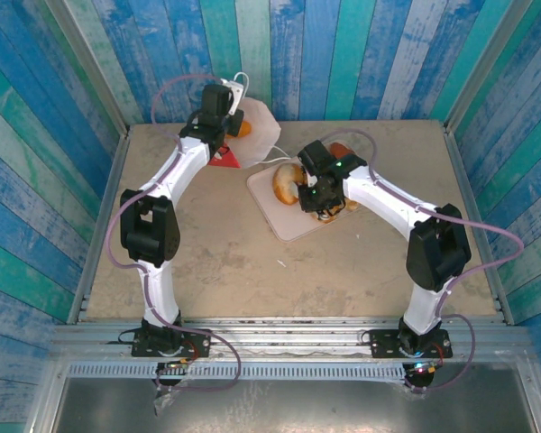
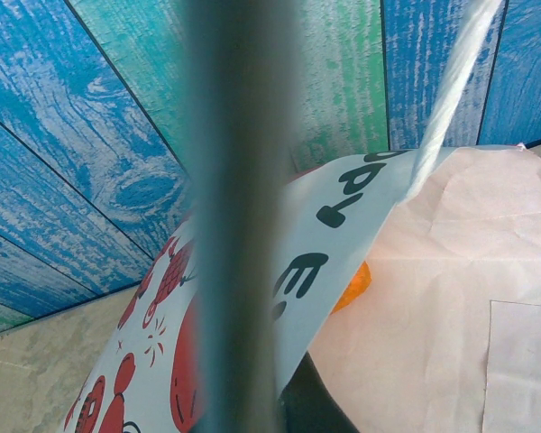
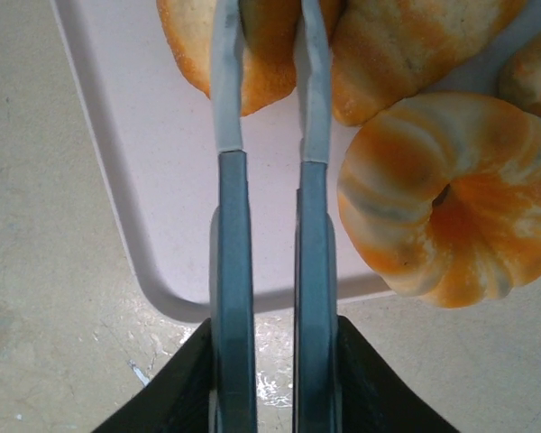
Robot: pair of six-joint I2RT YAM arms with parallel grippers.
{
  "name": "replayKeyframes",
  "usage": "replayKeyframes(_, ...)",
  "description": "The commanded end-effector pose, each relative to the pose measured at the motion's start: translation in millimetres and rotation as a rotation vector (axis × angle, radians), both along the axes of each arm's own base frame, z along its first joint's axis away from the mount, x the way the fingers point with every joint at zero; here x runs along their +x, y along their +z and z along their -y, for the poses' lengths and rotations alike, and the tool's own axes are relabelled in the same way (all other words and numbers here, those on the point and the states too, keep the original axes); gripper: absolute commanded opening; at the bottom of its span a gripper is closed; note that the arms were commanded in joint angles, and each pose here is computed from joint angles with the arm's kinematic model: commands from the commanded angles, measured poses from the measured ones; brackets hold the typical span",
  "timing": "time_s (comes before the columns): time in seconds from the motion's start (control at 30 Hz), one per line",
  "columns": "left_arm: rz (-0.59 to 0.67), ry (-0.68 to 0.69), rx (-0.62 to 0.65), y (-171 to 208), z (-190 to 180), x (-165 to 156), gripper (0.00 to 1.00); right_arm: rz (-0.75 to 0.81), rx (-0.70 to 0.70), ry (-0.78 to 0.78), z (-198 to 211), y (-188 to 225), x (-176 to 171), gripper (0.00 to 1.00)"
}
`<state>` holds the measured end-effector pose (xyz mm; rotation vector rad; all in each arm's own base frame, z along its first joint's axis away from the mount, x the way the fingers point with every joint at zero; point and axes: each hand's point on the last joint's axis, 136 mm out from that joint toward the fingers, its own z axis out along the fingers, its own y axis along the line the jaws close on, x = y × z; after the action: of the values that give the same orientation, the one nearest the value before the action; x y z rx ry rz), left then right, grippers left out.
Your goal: Take the fake bread out of the paper bag
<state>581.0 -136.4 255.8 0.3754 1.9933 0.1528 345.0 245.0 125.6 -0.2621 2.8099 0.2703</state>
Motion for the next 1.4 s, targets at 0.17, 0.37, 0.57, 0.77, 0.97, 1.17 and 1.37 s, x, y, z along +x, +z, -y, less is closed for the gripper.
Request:
replayKeyframes(0.17,0.037,-0.008,-0.025,18.7,0.5,-2.2,0.00,0.036,0.034,-0.015,-1.3,23.0,5.0,0.38)
replayKeyframes(0.37,0.034,-0.013,-0.014,17.5,0.3,-2.9,0.00,0.072,0.042,-0.025,4.0,45.3,2.4,0.39)
replayKeyframes(0.57,0.034,-0.023,-0.008,15.6,0.3,-2.5,0.00,0.107,0.050,-0.020,10.0,66.6,-1.9,0.40)
replayKeyframes(0.77,0.032,-0.052,-0.002,14.8,3.6,-5.6,0.00,0.131,0.094,-0.053,25.0,87.2,5.4,0.40)
replayKeyframes(0.97,0.038,-0.073,0.013,16.2,4.3,-10.6,0.00,0.197,0.211,-0.031,19.3,131.3,8.4,0.39)
replayKeyframes(1.17,0.042,-0.100,0.013,16.3,7.4,-14.5,0.00,0.238,0.366,0.033,-5.9,162.7,17.4,0.40)
replayKeyframes(1.37,0.057,-0.121,0.002,20.2,10.1,-18.8,0.00,0.173,0.532,0.094,-49.2,153.5,35.2,0.39)
